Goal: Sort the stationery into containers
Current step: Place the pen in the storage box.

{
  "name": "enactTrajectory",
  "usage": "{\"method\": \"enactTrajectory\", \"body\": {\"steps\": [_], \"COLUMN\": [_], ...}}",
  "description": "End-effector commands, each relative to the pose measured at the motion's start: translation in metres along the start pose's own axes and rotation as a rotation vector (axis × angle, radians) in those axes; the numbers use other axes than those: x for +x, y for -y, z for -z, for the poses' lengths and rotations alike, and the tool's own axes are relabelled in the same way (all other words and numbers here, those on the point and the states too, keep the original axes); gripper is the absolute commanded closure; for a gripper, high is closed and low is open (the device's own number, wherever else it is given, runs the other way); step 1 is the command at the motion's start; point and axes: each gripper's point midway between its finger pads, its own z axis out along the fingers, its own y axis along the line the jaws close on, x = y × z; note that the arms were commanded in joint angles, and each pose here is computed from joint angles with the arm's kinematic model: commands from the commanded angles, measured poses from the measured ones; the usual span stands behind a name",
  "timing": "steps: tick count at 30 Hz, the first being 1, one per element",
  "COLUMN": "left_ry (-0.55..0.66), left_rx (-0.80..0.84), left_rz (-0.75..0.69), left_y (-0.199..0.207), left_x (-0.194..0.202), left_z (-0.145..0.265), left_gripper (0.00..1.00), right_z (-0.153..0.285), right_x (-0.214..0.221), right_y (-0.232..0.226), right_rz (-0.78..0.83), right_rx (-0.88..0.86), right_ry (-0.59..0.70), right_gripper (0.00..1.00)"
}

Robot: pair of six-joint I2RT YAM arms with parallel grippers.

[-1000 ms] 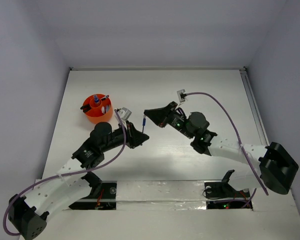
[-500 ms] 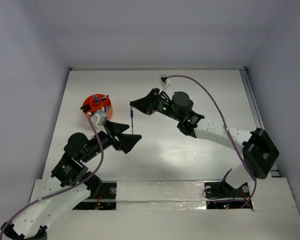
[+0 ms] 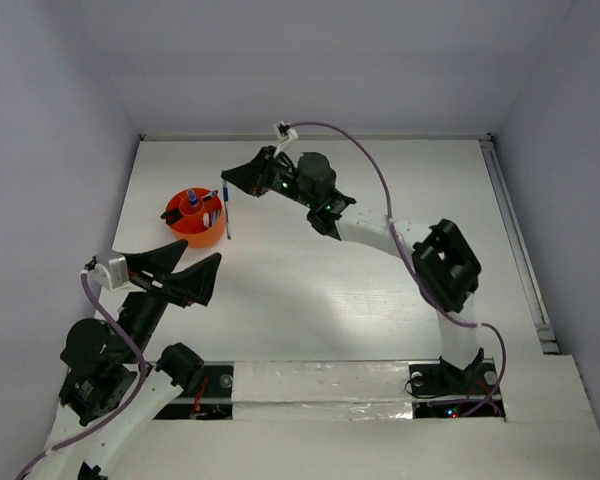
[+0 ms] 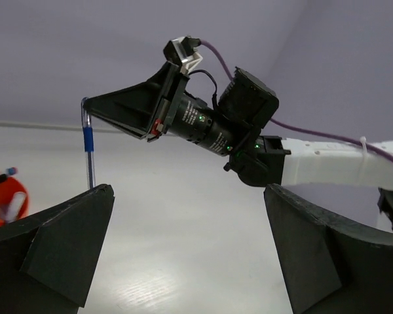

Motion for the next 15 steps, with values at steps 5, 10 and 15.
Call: {"method": "enactTrajectory", "body": {"steps": [5, 10, 15], "left_ry": [0.120, 0.140, 0.120], "left_rx": [-0.165, -0.187, -0.209], "left_rz": [-0.038, -0.037, -0.051], "left_y": [-0.031, -0.036, -0.040], "left_x": [-0.023, -0.027, -0.023], "left_z": [0.008, 0.013, 0.009], "left_gripper": [0.01, 0.01, 0.01], "right_z": [-0.069, -0.101, -0.116], "right_x": [-0.013, -0.006, 0.004], "right_y": [-0.042, -0.032, -0.022], "right_rz": [0.201, 0.284, 0.350], "right_rx": [-0.149, -0.143, -0.149], "right_ry": [0.053, 0.078, 0.090], "right_gripper": [1.00, 1.00, 1.00]}}
